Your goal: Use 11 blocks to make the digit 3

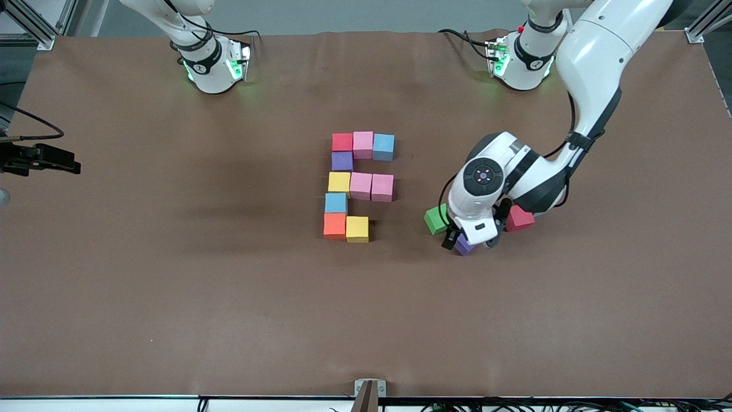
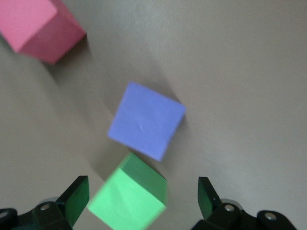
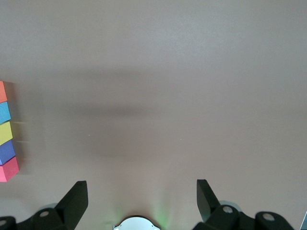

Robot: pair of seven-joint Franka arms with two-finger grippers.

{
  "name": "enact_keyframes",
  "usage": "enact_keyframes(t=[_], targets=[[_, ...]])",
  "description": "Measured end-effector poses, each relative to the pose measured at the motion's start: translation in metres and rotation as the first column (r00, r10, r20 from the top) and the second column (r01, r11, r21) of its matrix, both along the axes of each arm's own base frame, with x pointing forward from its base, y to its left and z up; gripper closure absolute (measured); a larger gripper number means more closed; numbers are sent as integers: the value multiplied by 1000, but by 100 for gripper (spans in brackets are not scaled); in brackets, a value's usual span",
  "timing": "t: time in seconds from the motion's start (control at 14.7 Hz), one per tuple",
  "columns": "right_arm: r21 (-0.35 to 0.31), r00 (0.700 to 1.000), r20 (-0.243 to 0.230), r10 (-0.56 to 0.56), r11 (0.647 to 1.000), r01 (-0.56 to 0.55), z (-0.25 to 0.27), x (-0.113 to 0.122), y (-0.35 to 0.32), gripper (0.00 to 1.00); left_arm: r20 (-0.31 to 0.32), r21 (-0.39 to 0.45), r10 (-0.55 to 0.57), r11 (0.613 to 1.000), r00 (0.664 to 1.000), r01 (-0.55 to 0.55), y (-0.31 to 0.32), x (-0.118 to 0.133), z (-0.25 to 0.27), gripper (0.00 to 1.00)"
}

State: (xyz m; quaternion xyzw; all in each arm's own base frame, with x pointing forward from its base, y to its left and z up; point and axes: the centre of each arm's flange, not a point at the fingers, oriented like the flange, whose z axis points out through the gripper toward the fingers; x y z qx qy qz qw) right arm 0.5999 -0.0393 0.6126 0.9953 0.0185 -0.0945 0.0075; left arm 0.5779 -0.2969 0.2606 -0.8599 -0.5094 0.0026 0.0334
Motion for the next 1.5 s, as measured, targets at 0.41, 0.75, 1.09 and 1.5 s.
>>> enact_keyframes(t=[0.41,0.75,1.09,1.5], targets=[[-18,1000,14,9,1000,-9,20,-12,13,0,23,-8,-166,986,986,166,31,-2,-18,0],[-19,998,45,34,999,-34,24,-20,28,0,72,-22,-214,976,974,216,32,1,-25,0],[-19,994,104,30,999,-28,28,-44,24,0,73,-15,-253,967,965,254,43,5,-44,0],[-18,991,130,30,999,-28,45,-61,24,0,93,-47,-246,967,965,251,44,14,-51,26]])
